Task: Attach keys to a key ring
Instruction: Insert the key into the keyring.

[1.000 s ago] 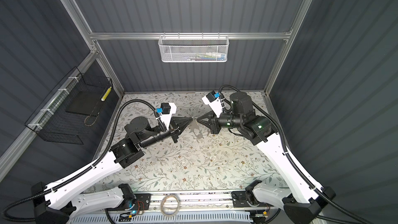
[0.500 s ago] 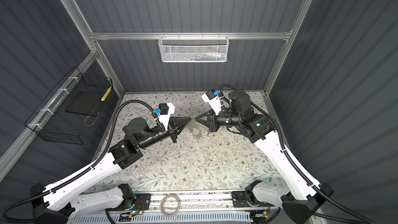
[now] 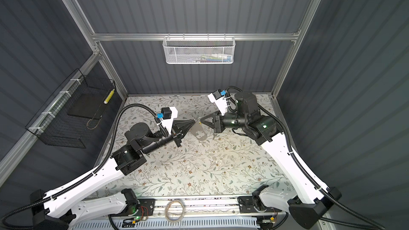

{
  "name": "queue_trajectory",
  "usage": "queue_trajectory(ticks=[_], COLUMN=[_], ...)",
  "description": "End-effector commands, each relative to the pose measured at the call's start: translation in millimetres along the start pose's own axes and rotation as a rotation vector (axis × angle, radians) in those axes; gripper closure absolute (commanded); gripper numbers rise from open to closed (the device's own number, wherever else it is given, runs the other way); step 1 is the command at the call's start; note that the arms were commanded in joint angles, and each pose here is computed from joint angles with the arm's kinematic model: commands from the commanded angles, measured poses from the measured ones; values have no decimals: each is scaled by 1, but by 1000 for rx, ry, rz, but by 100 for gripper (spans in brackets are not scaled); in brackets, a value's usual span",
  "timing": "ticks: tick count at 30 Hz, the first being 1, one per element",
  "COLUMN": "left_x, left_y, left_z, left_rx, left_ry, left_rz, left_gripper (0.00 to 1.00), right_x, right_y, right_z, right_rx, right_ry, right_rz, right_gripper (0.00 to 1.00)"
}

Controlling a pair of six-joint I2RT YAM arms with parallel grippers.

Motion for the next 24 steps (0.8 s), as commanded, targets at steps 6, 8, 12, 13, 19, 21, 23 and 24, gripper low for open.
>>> queue_trajectory(ticks=[6,8,12,13,19,21,23,24], left_x=[10,10,10,10,11,11,11,11], left_y=[-7,-7,-6,-7,-7,-6,-6,-6], left_z=[-27,-28,-28,-28,-30,-30,-30,-30], left_rx=[-130,-133,-137,-136,-142,-140,-143,-143], left_ry=[39,40,42,45,49,49,51,51], left_rz=[-38,-36,-37,-40,-44,-42,-41,-41], left_gripper=[100,100,100,100,100,100,100,100], right_x=[13,13,14,14,12,11,11,11], right_y=[2,3,4,5,9,9,10,11], right_z=[-8,-7,-7,-8,-9,-8,-8,-7], right_rx=[-47,-40,-48,-51,-65,-68,-77,-80], right_ry=[4,1,11,17,26,22,19,18], right_rz=[-31,-29,-22,-17,17,28,36,41], right_gripper=[100,100,100,100,100,100,100,100])
Point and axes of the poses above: each gripper's point midway between its finger pads, its own y axis out along the fingers, its own z axis along the line the jaws close on, x = y × z, the point moved 5 cm from there along -y, back along the fingers, and after that the axes turned 10 degrees about -y, right-handed, at the moved point
